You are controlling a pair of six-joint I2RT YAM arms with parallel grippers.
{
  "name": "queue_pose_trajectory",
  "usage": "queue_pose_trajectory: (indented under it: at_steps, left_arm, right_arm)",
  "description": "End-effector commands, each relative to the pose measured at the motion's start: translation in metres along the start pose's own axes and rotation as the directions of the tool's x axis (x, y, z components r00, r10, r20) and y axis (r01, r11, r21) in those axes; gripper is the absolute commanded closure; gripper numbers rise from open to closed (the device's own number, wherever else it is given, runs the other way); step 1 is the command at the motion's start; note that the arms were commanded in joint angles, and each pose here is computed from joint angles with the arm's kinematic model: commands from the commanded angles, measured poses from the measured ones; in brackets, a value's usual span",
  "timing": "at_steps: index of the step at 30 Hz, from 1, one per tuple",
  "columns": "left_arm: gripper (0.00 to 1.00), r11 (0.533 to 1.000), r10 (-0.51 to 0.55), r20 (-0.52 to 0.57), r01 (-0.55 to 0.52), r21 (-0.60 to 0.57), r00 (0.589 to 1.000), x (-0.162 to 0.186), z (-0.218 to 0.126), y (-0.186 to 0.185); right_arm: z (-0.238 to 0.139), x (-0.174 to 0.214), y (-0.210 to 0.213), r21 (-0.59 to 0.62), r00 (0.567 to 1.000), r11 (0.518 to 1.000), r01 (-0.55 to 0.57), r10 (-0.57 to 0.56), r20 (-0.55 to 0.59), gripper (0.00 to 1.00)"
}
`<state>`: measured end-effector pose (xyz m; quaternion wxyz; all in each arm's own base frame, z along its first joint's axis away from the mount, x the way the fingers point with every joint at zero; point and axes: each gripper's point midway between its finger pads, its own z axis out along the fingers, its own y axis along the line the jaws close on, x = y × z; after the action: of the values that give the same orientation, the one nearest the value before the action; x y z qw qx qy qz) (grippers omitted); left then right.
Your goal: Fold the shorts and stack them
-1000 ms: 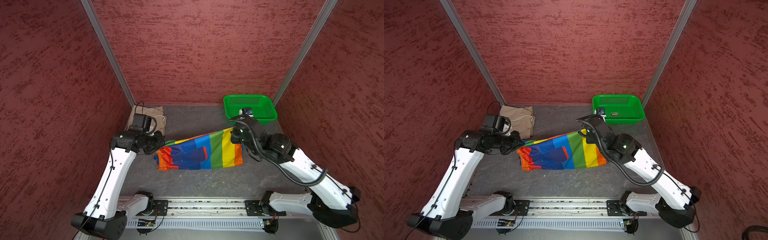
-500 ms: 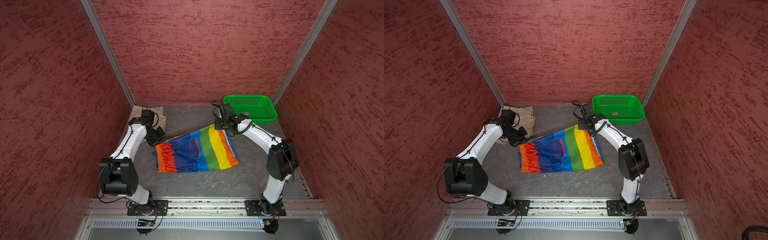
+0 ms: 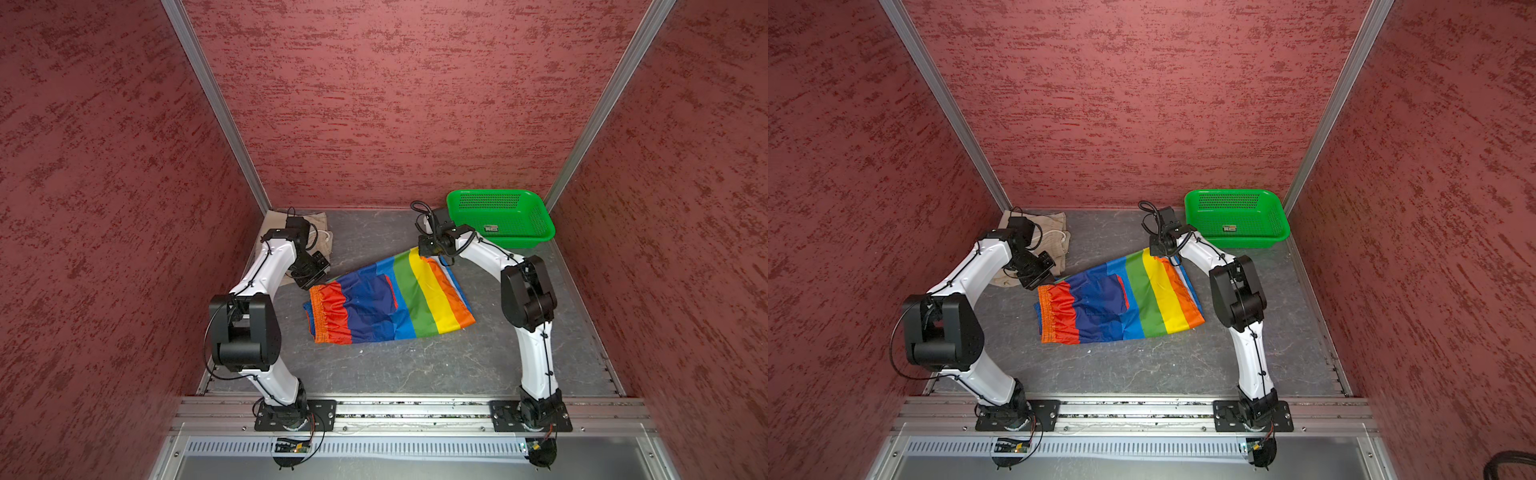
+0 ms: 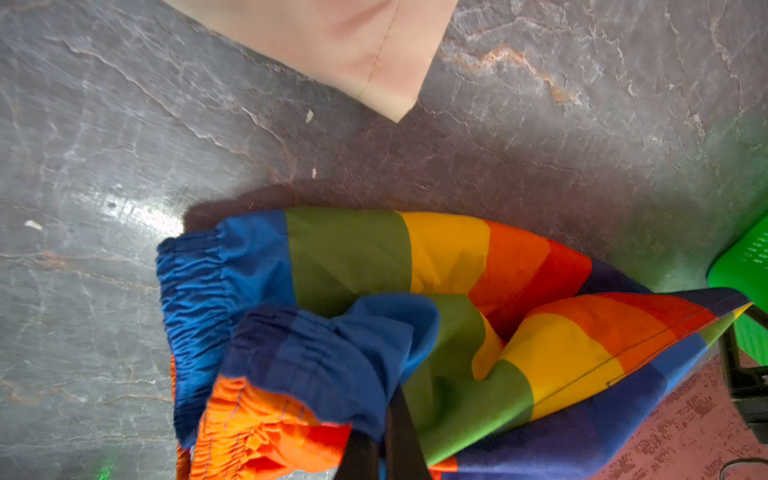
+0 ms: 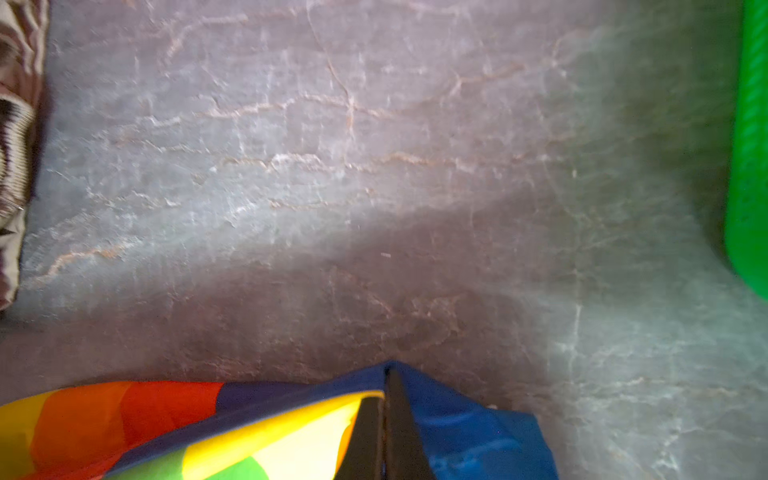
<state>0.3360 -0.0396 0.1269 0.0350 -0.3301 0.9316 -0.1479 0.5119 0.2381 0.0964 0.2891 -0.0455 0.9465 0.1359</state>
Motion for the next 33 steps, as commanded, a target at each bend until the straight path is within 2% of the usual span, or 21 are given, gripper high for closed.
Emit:
queue_pose_trajectory:
  at_steps: [1, 9, 14, 19, 28, 33]
  left_arm:
    - [1.00, 0.999, 0.024, 0.003, -0.024, -0.049, 1.000, 0.023, -0.031, 0.013]
    - [1.00, 0.998, 0.057, 0.027, -0.056, -0.033, 0.998, 0.075, -0.076, 0.025]
    - [1.00, 0.995, 0.102, 0.067, -0.102, -0.011, 0.992, 0.113, -0.098, 0.026]
    - [1.00, 0.993, 0.110, 0.069, -0.112, 0.023, 0.991, 0.153, -0.099, 0.043]
    - [1.00, 0.989, 0.065, 0.079, -0.074, 0.125, 0.995, 0.196, -0.090, 0.087]
    - [1.00, 0.984, 0.064, 0.088, -0.078, 0.162, 0.994, 0.197, -0.082, 0.088]
  right_arm:
    - [-0.043, -0.045, -0.018, 0.046, 0.988, 0.999, -0.019, 0.012, 0.155, 1.00]
    - [-0.138, -0.043, -0.008, -0.046, 0.954, 0.996, -0.073, 0.083, 0.290, 1.00]
    - [-0.194, -0.016, 0.003, -0.087, 0.941, 0.993, -0.075, 0.100, 0.325, 1.00]
    - [-0.244, 0.014, 0.026, -0.129, 0.935, 0.990, -0.048, 0.090, 0.344, 1.00]
    - [-0.258, 0.088, 0.030, -0.147, 0.945, 0.984, -0.100, 0.140, 0.296, 1.00]
    - [-0.247, 0.088, 0.028, -0.099, 0.946, 0.990, -0.096, 0.122, 0.301, 1.00]
